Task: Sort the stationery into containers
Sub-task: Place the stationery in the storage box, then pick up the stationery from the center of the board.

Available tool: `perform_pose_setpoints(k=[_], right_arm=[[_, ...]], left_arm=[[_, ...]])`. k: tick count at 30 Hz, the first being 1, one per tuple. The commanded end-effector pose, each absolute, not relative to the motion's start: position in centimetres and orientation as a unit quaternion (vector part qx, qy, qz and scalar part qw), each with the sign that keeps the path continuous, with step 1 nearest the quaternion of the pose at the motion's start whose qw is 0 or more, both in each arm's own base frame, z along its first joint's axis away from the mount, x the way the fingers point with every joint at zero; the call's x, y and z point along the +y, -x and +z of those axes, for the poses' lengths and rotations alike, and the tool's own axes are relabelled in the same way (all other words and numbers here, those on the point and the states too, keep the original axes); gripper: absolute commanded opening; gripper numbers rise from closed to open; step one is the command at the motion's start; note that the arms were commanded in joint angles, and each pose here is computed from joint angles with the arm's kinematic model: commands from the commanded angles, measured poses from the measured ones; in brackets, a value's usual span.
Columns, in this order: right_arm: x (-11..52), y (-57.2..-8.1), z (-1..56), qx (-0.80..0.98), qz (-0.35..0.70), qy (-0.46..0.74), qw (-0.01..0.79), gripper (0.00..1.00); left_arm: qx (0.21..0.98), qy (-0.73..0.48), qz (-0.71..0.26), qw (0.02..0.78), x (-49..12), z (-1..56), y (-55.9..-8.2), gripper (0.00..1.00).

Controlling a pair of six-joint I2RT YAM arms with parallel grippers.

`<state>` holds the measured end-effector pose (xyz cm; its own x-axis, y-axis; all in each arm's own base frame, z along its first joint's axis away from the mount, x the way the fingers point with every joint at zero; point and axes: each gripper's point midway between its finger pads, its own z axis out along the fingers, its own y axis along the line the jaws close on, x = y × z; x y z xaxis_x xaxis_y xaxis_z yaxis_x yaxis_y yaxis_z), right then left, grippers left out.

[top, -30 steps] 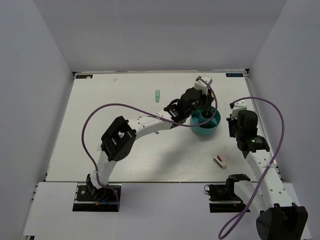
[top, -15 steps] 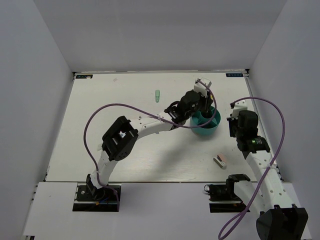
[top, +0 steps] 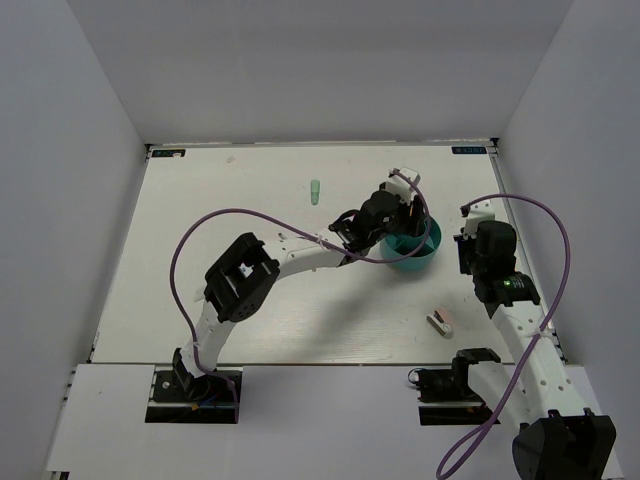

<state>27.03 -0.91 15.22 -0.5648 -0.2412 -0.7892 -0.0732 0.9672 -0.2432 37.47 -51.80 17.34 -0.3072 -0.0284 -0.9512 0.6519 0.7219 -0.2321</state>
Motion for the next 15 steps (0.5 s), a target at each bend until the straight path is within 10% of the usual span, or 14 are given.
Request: perform_pose_setpoints(k=[1,7,10,12,15], right_arm=[[-1.0,-27.4,15.8,0.87,-0.094,0.082,0.477,0.0],[-0.9,-27.4,15.7,0.871,-0.093,0.085,0.475,0.0],[-0.8,-27.4,15.7,0.871,-0.091,0.085,0.475,0.0],[-0.7,-27.3,15.4,0.873,-0.087,0.09,0.471,0.36],[0.4,-27.2,14.9,0.88,-0.063,0.113,0.457,0.64]], left_arm=[[0.732,-0.204,-0.323,0.565,-51.9,19.9,-37.0,0.73],[0.721,-0.205,-0.322,0.578,-51.4,22.5,-36.9,0.8],[0.726,-0.189,-0.305,0.587,-49.7,23.8,-37.2,0.45],[0.733,-0.186,-0.286,0.589,-48.2,24.8,-37.3,0.08],[0.795,-0.123,-0.207,0.557,-42.4,23.6,-41.9,0.0]])
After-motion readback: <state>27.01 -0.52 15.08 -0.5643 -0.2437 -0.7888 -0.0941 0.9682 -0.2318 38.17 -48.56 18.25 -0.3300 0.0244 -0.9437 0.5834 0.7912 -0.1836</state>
